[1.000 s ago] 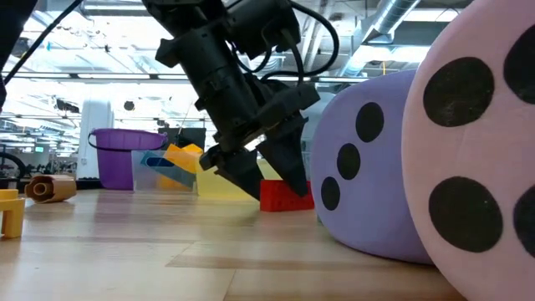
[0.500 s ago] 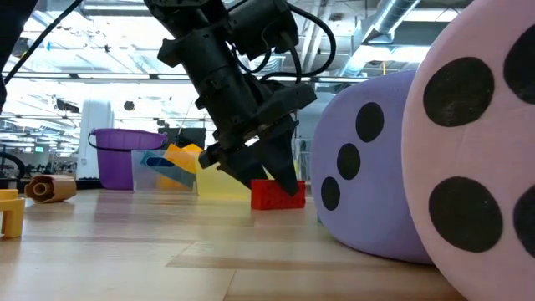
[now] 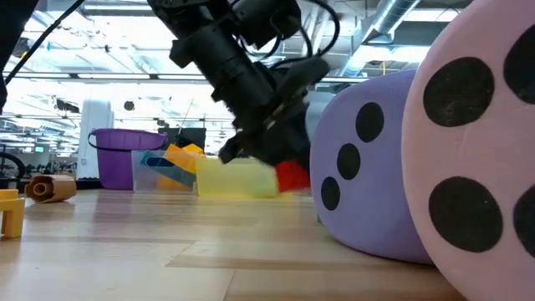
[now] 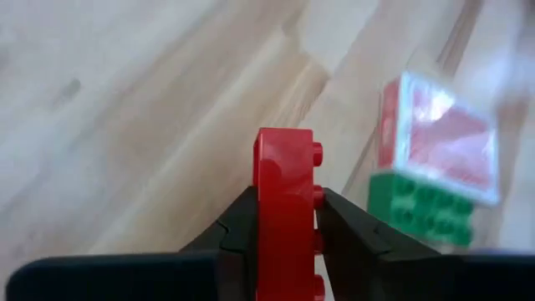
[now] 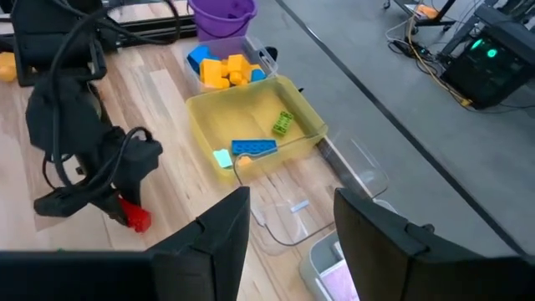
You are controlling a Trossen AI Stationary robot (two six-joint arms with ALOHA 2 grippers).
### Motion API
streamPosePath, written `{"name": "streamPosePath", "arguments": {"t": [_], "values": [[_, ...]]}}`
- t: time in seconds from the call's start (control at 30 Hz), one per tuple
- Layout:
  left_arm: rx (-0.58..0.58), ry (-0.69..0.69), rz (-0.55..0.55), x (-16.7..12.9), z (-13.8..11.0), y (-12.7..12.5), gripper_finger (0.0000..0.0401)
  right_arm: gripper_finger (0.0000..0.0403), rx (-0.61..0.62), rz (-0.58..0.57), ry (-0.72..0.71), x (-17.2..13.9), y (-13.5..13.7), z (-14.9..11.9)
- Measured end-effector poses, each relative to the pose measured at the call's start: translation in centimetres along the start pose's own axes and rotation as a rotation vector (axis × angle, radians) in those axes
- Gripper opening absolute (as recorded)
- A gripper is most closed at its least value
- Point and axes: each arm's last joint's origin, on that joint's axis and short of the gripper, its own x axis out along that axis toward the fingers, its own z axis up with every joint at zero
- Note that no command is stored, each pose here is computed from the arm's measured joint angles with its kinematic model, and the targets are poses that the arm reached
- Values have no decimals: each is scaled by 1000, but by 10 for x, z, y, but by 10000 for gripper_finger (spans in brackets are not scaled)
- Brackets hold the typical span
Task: Pick & Place Toys
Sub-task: Put the small red game piece into the yellow bin
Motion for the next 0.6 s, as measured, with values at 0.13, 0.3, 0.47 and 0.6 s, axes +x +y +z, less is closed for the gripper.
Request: {"name": "streamPosePath", "arguments": {"t": [0.13, 0.3, 0.47, 0.6], "values": [[19, -95, -33, -14, 24, 3, 93, 168, 1, 1, 1, 0, 0, 0], [24, -303, 38, -52, 67, 16, 80, 168, 3, 4, 1, 0, 0, 0], [9, -537, 203, -106, 109, 41, 87, 168, 7, 6, -2, 0, 0, 1], [34, -621, 290, -139, 134, 68, 88, 168, 14, 10, -6, 0, 1, 1]]}}
